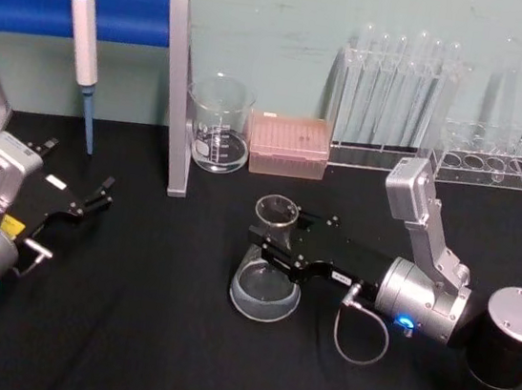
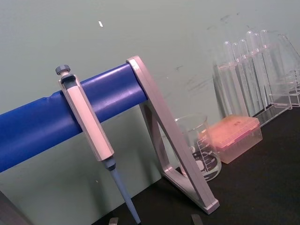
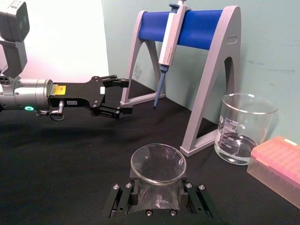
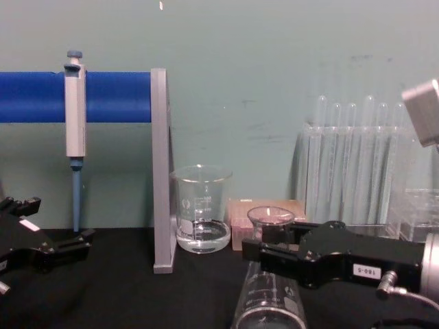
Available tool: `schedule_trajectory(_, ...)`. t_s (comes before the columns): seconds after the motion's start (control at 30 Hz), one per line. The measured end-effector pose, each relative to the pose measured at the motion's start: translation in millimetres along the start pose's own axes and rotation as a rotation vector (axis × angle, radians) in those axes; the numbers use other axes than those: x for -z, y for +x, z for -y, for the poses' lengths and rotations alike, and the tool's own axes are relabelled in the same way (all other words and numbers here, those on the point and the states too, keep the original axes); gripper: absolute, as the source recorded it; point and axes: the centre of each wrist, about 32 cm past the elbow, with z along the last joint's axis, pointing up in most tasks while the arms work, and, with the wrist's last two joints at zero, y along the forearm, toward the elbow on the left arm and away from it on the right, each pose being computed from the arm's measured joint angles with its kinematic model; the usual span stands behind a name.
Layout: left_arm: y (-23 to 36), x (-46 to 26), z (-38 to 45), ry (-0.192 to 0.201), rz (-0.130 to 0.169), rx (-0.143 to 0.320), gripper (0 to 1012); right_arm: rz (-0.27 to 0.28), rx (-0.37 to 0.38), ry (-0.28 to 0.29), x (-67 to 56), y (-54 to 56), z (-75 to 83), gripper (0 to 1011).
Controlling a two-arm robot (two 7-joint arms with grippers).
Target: Grasp the erlenmeyer flask with one hand, shake it three times, then place it back.
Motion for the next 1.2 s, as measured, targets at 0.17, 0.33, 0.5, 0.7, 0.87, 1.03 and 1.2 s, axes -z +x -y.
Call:
schedule_trajectory(0.17, 0.0, 0.0, 0.0, 0.0, 0.0, 0.0, 1001, -0.004, -0.004, -0.004, 1.2, -0.2, -0.2, 450)
schedule_trajectory(0.33, 0.0, 0.0, 0.0, 0.0, 0.0, 0.0, 1001, -0.007, -0.006, -0.007, 1.7, -0.2, -0.5, 450)
schedule_trajectory(0.5, 0.0, 0.0, 0.0, 0.0, 0.0, 0.0, 1001, -0.012, -0.005, -0.01, 2.4, -0.6, -0.2, 450)
schedule_trajectory(0.7, 0.0, 0.0, 0.0, 0.0, 0.0, 0.0, 1001, -0.01, -0.007, -0.015, 2.1, -0.3, 0.2, 450)
schedule_trajectory(0.87, 0.0, 0.0, 0.0, 0.0, 0.0, 0.0, 1001, -0.01, -0.007, -0.016, 2.2, -0.5, 0.1, 450)
schedule_trajectory(1.03, 0.0, 0.0, 0.0, 0.0, 0.0, 0.0, 1001, -0.011, -0.007, -0.016, 2.4, -0.7, 0.1, 450)
schedule_trajectory(1.2, 0.0, 0.0, 0.0, 0.0, 0.0, 0.0, 1001, -0.011, -0.006, -0.016, 2.5, -0.8, 0.1, 450)
